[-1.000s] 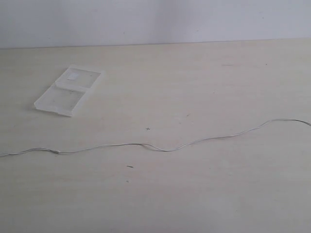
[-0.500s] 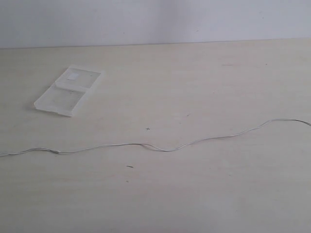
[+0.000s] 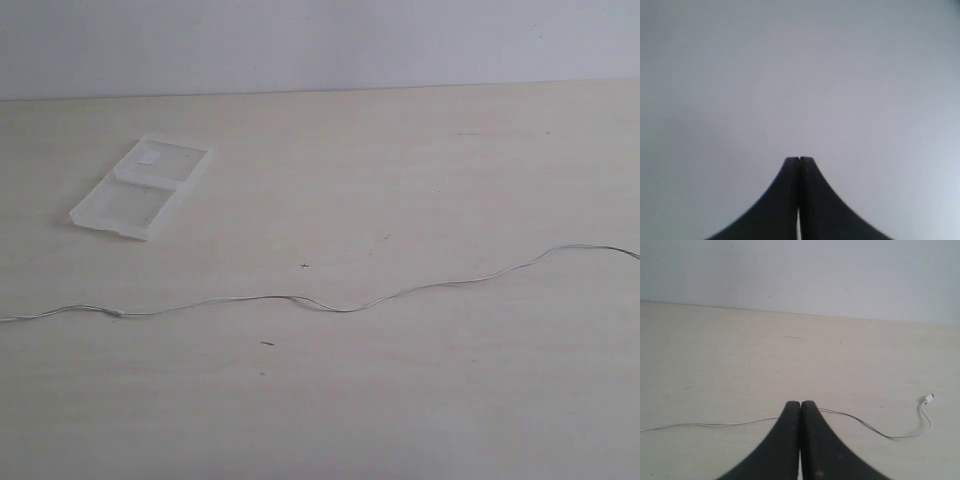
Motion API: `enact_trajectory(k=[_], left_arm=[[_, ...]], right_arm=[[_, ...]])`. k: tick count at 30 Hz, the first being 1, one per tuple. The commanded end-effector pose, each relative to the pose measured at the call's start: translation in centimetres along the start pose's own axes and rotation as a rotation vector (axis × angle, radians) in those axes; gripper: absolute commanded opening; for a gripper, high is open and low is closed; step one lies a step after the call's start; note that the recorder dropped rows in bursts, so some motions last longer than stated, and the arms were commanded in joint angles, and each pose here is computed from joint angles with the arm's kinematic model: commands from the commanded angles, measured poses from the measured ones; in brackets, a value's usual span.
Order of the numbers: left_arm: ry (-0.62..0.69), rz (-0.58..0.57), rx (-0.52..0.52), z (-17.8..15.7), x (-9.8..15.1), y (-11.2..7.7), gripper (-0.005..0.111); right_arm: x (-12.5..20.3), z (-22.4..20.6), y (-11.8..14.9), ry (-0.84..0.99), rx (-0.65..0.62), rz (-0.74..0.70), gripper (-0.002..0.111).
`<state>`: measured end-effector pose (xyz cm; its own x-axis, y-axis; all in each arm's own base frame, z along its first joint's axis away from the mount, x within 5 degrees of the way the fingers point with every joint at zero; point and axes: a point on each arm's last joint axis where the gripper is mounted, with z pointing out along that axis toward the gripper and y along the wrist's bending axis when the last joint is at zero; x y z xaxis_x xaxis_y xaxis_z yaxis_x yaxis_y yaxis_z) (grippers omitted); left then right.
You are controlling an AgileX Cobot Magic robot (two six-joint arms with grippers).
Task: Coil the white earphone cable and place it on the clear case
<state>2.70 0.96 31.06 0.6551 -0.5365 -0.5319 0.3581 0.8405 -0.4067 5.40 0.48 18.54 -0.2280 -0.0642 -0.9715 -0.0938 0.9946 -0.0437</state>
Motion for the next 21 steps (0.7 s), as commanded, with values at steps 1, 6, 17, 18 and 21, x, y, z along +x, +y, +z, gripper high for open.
enact_trajectory(k=[1, 6, 17, 18, 21], left_arm=[[0.11, 0.134, -0.05, 5.1, 0.0, -0.8, 0.0], [0.624, 0.367, -0.124, 10.8, 6.7, 1.1, 0.0], [1.885, 0.515, -0.059, 15.1, 24.1, 4.0, 0.0], [1.952, 0.516, 0.011, 15.2, 25.5, 3.5, 0.0], [2.117, 0.508, 0.239, 15.2, 29.3, 1.7, 0.0]], right_arm=[[0.0, 0.0, 0.0, -0.009, 0.005, -0.001, 0.0], [0.0, 0.0, 0.0, -0.009, 0.005, -0.001, 0.0], [0.0, 0.0, 0.0, -0.009, 0.005, -0.001, 0.0], [0.0, 0.0, 0.0, -0.009, 0.005, -0.001, 0.0], [0.0, 0.0, 0.0, -0.009, 0.005, -0.001, 0.0]])
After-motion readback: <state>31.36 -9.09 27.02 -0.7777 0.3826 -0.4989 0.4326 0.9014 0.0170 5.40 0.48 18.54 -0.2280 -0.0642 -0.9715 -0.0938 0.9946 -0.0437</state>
